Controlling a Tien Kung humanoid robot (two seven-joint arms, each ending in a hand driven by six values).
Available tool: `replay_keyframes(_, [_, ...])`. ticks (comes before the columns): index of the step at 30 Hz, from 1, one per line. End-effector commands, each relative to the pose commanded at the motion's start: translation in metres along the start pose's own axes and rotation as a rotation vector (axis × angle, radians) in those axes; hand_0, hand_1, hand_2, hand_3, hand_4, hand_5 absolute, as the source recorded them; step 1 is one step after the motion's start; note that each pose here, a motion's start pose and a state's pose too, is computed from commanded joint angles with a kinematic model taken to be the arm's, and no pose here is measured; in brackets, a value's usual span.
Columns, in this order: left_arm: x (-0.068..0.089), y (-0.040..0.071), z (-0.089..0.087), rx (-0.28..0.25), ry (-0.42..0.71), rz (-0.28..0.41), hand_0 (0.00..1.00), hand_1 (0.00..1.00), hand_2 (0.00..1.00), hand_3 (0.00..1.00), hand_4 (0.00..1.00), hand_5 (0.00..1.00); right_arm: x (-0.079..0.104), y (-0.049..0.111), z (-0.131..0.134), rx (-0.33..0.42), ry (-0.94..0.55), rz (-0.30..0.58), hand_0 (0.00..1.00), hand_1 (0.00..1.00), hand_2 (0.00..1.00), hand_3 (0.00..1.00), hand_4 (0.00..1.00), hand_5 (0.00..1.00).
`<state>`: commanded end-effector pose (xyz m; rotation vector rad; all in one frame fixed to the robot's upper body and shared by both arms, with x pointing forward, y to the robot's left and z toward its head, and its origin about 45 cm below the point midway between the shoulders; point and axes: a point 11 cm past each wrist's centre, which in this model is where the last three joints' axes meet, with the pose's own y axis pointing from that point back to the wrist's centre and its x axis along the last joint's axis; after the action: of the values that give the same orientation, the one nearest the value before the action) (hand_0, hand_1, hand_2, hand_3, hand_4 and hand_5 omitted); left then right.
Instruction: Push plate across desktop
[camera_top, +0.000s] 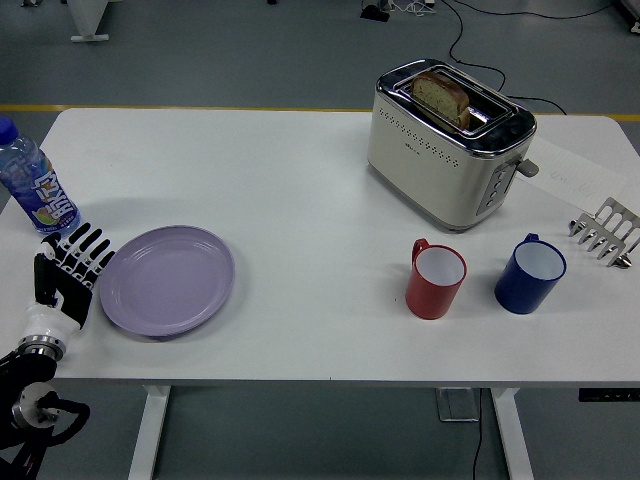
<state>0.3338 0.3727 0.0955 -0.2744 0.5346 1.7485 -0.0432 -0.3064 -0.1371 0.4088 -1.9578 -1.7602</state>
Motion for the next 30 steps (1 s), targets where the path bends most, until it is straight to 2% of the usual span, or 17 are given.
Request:
replay_keyframes(12, [-0.017, 0.002, -0.019, 0.027, 0.033, -0.022, 0.751, 0.766, 0.766, 0.706, 0.505, 0.998, -0.002, 0.000, -0.001, 0.002, 0.003, -0.004, 0.608, 0.570, 0.700, 0.678, 0.380, 0.639])
replay_keyframes(30, [-0.042, 0.004, -0.033, 0.044, 0.075, -0.063, 0.743, 0.758, 0.759, 0.700, 0.510, 0.998, -0.004, 0.000, -0.002, 0.004, 0.006, -0.006, 0.608, 0.570, 0.700, 0.679, 0.379, 0.638])
